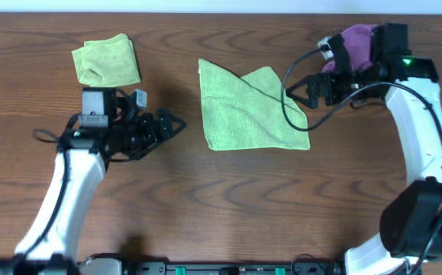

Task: Fold the cloth
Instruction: 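Release the cloth and move the left gripper to its left edge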

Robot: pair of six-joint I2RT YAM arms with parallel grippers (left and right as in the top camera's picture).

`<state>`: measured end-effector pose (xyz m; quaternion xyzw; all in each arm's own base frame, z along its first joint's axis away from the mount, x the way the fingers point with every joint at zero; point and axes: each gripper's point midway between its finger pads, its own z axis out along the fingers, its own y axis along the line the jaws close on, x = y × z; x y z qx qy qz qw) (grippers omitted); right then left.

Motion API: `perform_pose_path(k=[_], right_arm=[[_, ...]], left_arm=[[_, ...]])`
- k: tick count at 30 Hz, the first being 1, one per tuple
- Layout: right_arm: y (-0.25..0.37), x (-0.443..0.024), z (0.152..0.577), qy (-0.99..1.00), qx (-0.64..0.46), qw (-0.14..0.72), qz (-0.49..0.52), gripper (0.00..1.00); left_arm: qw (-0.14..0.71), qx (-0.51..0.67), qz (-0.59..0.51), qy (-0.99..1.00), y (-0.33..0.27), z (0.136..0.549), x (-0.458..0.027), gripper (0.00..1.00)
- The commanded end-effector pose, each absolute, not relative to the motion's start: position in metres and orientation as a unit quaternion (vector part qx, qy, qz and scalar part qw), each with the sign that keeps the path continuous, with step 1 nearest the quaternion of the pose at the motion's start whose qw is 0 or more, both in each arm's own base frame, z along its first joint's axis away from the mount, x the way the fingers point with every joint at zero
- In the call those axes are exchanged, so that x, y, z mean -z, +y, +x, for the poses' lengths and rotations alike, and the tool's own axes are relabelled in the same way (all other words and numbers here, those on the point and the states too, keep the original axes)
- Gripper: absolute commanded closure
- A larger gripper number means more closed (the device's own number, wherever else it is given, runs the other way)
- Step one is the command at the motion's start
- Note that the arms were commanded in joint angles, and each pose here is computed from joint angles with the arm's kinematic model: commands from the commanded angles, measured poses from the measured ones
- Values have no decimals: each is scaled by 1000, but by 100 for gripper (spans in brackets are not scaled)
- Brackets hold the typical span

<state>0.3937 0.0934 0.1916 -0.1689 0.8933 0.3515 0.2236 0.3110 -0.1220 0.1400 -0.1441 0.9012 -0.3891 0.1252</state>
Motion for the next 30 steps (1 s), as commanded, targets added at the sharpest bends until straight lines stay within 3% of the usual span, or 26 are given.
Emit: perform_pose_path(k=[1,13,30], right_arm=[[84,-177,382,886,-366,220,-178,1],[56,-125,359,885,-397,207,-125,1],[48,-117,360,898,-393,186,-68,1]], left_arm=[[88,419,-158,890,-133,317,-131,4],[39,426,-163,889,-172,337,-79,5],[5,430,-190,882,-206,352,-23,5]])
